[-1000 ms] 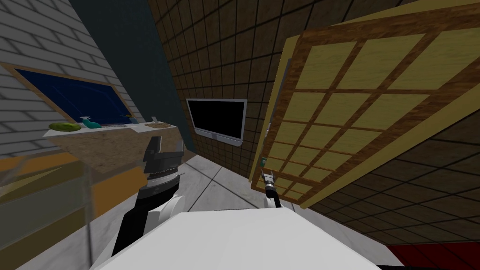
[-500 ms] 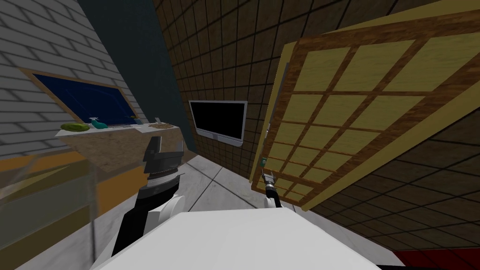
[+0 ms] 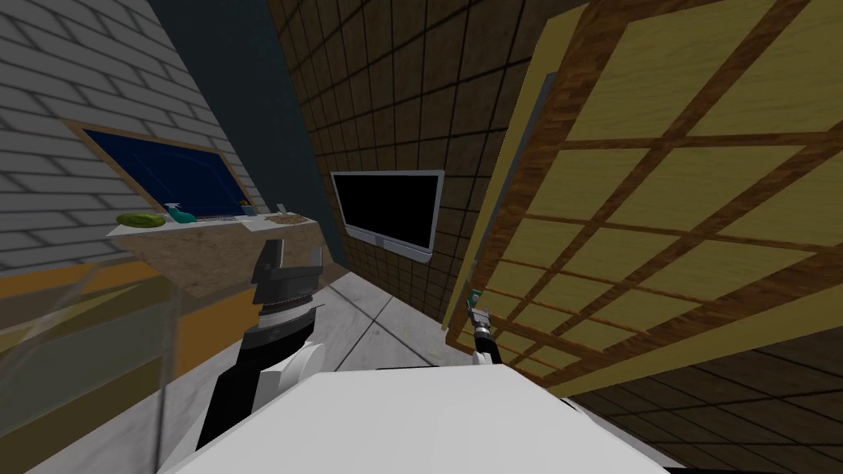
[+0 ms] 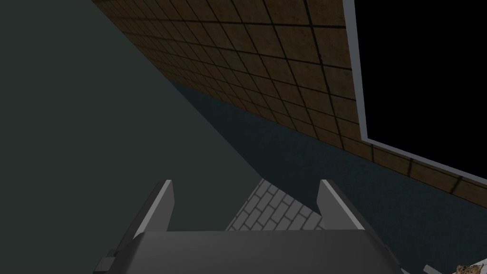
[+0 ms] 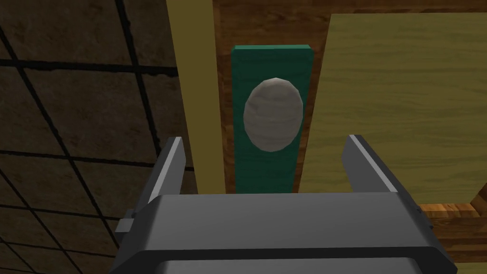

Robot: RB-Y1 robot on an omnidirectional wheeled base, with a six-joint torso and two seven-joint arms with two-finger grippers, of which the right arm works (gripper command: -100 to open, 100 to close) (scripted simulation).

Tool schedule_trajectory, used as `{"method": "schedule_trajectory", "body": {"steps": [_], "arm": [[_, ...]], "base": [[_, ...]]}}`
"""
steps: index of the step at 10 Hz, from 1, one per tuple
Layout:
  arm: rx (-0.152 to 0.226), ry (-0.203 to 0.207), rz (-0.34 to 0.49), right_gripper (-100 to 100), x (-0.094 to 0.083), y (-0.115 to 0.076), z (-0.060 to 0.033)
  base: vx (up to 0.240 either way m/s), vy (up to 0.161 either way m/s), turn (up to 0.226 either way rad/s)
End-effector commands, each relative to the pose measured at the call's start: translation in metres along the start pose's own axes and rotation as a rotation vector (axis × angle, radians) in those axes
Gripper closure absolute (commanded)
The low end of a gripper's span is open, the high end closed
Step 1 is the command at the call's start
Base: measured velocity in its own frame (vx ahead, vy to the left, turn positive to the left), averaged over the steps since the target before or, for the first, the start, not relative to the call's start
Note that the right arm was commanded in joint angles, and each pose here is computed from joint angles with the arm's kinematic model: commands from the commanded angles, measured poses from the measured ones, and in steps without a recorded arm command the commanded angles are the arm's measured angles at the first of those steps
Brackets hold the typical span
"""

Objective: Pull the door open

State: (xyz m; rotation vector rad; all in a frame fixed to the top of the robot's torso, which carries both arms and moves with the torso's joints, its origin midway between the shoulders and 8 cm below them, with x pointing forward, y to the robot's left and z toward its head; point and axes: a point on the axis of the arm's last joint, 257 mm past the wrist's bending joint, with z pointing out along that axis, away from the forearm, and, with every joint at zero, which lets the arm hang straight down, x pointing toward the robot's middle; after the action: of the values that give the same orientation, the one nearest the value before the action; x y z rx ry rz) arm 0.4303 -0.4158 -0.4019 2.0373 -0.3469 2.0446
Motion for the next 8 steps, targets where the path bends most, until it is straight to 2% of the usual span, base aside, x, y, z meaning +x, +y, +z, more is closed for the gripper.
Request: {"method": "schedule_trajectory", "body": {"steps": [1,2,4,5,8], "arm": [[-0.017,-0.001,-0.001,-100,0.0013,0.0179,-0.0016],[-0.024,0.000,-0.001,-100,0.0017,0.0259,-0.0026],[-0.022,-0.002,-0.003,-100,0.0020,0.0248,-0.0026],[-0.022,-0.002,-0.003,100,0.0020,0.0248,-0.0026],[-0.022,-0.002,-0.003,100,0.0020,0.0248,-0.0026]], "base": [[0.149,-0.052,0.108],[0.182,-0.065,0.109],[0.081,-0.027,0.011],[-0.005,-0.001,-0.004],[-0.009,0.006,0.007]]}}
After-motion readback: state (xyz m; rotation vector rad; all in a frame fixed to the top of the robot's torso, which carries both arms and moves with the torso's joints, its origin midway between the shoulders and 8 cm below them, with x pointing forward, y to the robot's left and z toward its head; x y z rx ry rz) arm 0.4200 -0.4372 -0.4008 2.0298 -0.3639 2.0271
